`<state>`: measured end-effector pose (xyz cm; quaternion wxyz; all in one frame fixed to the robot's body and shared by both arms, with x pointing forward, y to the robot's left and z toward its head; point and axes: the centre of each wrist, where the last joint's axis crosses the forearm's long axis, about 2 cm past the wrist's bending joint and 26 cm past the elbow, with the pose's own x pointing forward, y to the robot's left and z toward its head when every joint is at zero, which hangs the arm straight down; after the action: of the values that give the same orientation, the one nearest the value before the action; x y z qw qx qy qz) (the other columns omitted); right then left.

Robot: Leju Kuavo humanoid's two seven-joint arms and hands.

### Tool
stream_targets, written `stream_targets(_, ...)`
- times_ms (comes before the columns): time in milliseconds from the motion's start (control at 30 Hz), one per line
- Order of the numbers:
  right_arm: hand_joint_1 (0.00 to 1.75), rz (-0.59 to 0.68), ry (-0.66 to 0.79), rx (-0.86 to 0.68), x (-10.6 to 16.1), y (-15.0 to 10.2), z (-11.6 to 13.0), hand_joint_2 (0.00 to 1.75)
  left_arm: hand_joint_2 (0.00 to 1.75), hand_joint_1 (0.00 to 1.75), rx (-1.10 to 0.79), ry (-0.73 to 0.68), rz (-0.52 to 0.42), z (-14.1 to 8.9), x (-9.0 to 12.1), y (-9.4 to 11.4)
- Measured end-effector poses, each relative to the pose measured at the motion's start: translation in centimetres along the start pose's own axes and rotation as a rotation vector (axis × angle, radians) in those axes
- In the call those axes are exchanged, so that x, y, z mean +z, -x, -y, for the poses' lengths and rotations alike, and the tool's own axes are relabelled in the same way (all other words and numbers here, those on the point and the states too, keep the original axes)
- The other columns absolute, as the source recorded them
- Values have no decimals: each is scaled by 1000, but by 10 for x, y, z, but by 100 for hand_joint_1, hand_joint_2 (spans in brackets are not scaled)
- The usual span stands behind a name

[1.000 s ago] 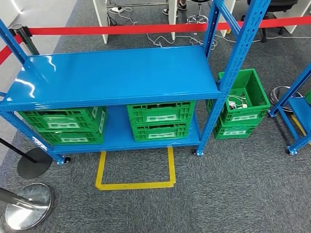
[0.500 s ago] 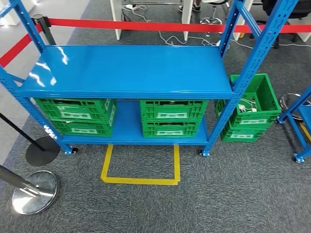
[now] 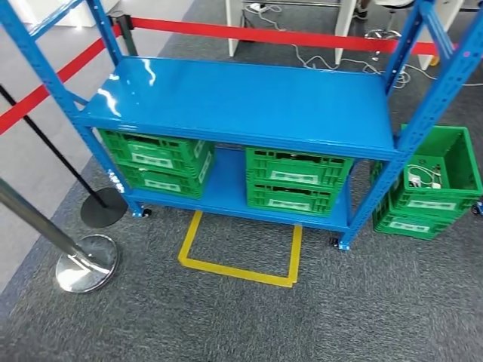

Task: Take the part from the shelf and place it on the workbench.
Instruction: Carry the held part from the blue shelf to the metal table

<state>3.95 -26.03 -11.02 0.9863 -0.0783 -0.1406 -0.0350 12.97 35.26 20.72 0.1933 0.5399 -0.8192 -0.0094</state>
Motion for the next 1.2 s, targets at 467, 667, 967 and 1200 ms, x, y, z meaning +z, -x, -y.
stream_targets(467, 0, -6, -5, 11, 0, 1, 1, 175, 175, 175, 4, -9, 20, 1, -1, -1)
stream_targets(667, 0, -6, -9, 7, 0, 1, 1, 175, 175, 175, 7, -13, 19, 1, -1, -1)
stream_targets(967, 0, -10, -9, 7, 0, 3, 3, 175, 175, 175, 5, -2, 21, 2, -1, -1)
stream_targets(1200, 0, -1, -1, 9, -2, -2, 8, 175, 175, 175, 1, 9, 24, 2, -2, -1)
